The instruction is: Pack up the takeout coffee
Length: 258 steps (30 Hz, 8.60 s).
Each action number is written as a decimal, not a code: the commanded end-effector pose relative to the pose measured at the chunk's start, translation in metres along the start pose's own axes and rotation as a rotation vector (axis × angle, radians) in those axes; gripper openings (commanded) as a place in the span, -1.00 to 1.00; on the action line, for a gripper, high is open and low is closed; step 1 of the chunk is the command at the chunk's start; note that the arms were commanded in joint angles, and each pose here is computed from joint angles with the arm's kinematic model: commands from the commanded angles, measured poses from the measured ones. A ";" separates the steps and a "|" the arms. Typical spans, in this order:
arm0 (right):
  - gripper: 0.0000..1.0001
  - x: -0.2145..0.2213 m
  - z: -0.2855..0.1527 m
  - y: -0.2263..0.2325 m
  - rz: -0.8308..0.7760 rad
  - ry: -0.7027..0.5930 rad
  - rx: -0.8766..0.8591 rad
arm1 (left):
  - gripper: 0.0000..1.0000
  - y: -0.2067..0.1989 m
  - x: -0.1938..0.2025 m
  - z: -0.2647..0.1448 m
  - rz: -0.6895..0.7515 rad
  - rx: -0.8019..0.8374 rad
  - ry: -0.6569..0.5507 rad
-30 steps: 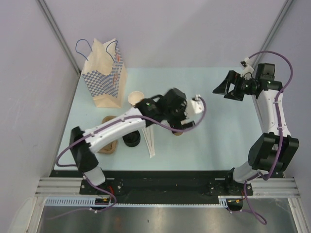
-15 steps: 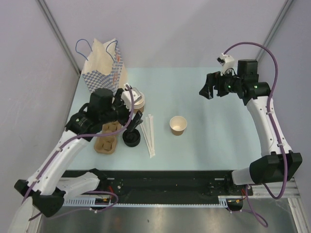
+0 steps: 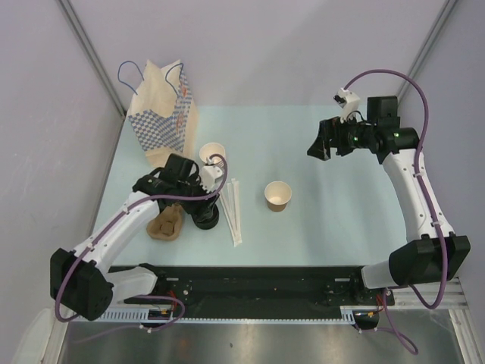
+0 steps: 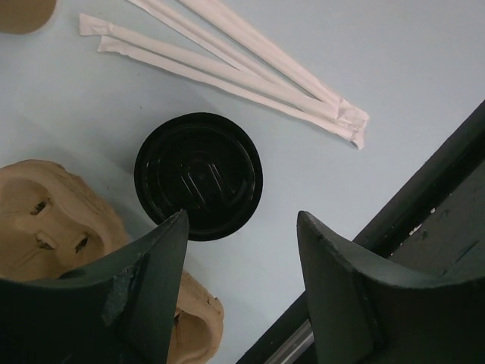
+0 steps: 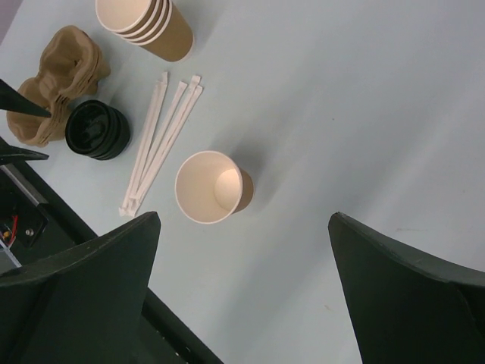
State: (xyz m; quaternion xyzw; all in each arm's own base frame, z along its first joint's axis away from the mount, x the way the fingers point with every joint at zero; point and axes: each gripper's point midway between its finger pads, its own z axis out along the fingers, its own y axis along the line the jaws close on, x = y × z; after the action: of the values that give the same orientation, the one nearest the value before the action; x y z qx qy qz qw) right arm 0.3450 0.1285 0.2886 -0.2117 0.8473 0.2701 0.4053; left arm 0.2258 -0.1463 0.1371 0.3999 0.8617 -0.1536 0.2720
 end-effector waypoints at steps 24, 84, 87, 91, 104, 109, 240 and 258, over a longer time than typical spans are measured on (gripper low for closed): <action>0.99 0.007 -0.004 0.008 0.007 0.005 -0.022 | 0.01 0.006 0.020 0.055 -0.111 0.063 0.130; 0.99 0.005 0.023 0.051 0.020 0.019 -0.206 | -1.00 -0.004 -0.009 0.018 -0.147 0.073 -0.008; 0.99 0.002 0.025 0.058 0.051 0.015 -0.238 | -1.00 -0.012 -0.030 0.001 -0.103 0.104 -0.088; 0.99 -0.008 0.020 0.075 0.049 -0.020 -0.324 | -1.00 -0.031 -0.073 -0.031 -0.002 0.183 -0.260; 0.99 -0.034 -0.038 0.130 -0.946 -0.395 -0.335 | -1.00 -0.121 -0.161 -0.110 0.149 0.671 -0.410; 0.99 -0.015 -0.040 0.177 -1.368 -0.478 -0.385 | -1.00 -0.147 -0.152 -0.113 0.211 0.783 -0.333; 0.87 0.008 -0.001 0.057 0.149 -0.143 -0.155 | -1.00 -0.050 -0.220 -0.004 0.117 0.072 -0.352; 0.99 0.109 0.050 0.027 0.299 0.092 -0.171 | -1.00 -0.080 -0.196 0.103 0.044 -0.040 -0.111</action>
State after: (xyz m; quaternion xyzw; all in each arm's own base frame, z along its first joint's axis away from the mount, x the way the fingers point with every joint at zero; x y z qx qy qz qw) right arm 0.2974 0.1638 0.1940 -0.1146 0.8680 0.3767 0.3025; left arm 0.2926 -0.3615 0.1584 0.4275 0.8354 -0.1662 0.3029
